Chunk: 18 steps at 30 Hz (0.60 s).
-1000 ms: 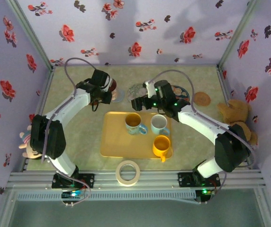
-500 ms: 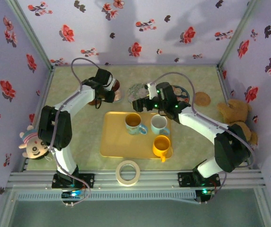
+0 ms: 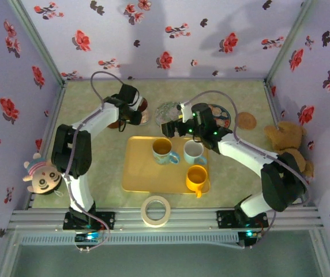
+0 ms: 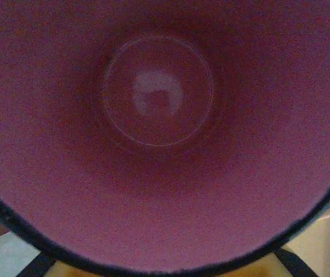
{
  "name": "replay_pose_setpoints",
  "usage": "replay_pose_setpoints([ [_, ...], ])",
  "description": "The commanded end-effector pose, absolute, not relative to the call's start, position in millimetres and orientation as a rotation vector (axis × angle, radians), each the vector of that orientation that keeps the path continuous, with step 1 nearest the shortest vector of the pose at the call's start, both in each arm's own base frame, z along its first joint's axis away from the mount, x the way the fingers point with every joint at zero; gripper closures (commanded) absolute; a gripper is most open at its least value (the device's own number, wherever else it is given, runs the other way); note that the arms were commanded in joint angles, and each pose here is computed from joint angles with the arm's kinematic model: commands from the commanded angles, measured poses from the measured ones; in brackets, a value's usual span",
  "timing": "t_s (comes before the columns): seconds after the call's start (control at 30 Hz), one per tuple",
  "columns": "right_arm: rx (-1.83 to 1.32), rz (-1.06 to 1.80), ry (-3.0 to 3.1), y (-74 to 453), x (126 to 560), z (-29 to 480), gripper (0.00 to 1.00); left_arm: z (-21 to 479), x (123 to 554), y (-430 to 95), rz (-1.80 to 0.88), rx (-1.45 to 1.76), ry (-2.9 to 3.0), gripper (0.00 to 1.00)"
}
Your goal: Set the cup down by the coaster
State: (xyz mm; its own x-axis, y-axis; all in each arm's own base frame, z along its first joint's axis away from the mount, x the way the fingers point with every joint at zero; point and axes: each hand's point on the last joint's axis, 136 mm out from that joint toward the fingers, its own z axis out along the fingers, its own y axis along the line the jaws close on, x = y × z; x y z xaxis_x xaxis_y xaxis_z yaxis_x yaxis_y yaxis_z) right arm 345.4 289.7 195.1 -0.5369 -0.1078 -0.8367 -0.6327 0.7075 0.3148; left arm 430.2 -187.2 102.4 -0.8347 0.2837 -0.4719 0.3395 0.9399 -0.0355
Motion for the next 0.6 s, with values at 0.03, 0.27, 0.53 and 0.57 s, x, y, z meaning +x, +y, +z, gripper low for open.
replay_pose_setpoints([
  [0.03, -0.557, 0.782, 1.997, 288.6, 346.9, 209.8, 0.01, 143.2, 467.0, -196.6, -0.188, 0.429, 2.439, 1.0],
  [0.27, -0.559, 0.79, 2.004, 289.2, 346.1, 207.3, 0.01, 136.7, 470.7, -195.4, -0.166, 0.427, 2.443, 1.0],
  [0.53, -0.569, 0.792, 2.01, 290.4, 345.4, 205.9, 0.01, 129.3, 474.1, -193.6, -0.142, 0.435, 2.453, 1.0],
  [0.57, -0.569, 0.792, 2.01, 290.3, 345.5, 206.0, 0.0, 129.0, 474.1, -193.9, -0.139, 0.437, 2.452, 1.0],
])
